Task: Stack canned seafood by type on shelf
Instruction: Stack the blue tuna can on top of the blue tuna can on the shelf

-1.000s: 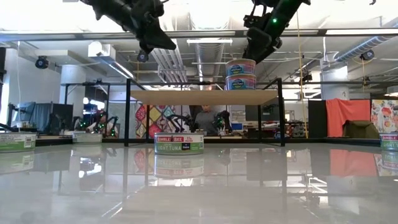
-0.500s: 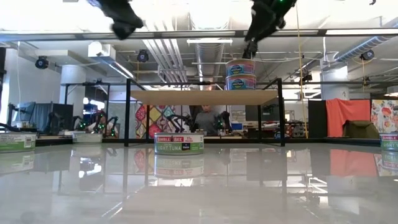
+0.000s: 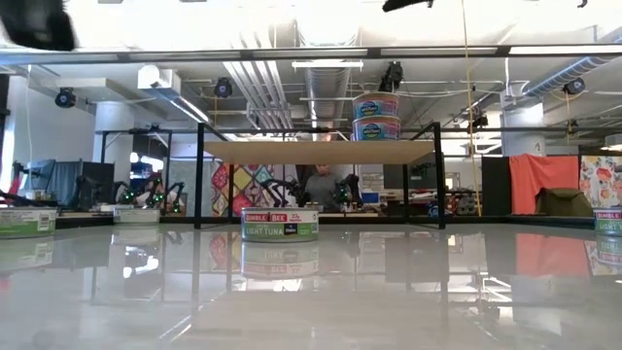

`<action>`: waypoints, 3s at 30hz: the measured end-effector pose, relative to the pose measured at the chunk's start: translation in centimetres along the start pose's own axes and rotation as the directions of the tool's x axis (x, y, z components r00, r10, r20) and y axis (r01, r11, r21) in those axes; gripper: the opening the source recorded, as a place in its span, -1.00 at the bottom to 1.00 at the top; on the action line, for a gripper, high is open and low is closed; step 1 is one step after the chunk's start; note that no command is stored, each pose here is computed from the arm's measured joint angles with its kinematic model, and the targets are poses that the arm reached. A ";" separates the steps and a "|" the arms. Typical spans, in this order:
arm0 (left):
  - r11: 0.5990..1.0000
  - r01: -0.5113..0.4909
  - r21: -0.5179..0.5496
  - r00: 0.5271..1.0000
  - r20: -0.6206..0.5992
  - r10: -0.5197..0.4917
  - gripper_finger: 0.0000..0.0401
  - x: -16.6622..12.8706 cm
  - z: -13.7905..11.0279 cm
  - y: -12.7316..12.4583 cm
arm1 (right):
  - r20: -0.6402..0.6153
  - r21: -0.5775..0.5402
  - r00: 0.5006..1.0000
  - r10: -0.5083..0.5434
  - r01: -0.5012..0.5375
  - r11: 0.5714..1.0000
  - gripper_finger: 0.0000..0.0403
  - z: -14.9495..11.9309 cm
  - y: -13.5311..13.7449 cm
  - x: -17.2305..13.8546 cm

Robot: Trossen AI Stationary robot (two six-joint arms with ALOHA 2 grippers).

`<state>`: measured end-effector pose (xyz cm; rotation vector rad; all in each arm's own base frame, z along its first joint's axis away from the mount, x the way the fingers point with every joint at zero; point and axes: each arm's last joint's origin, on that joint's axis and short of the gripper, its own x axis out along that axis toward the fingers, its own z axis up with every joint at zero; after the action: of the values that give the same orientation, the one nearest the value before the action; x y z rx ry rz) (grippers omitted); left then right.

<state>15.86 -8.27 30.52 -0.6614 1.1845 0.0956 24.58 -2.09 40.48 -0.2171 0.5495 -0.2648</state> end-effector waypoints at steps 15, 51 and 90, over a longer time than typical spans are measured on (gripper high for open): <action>0.992 -0.039 -0.117 0.940 -0.340 -0.004 -1.00 9.1 -9.4 -6.3 | -0.078 0.068 0.983 0.167 -0.162 0.984 0.99 -0.5 10.5 2.3; 0.954 -0.250 -0.163 0.612 -0.791 0.025 -1.00 18.3 -10.2 -7.1 | -0.157 0.006 0.960 0.230 -0.232 0.973 0.99 -1.7 15.1 2.5; 0.851 -0.240 0.467 0.965 0.019 0.262 -1.00 14.0 5.8 -9.5 | -0.455 -0.025 0.855 0.248 -0.291 0.957 0.99 -8.2 22.9 9.8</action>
<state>30.05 -16.63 23.52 -0.0794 1.2740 0.0122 32.48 15.47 22.66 -0.1651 1.0454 -0.0093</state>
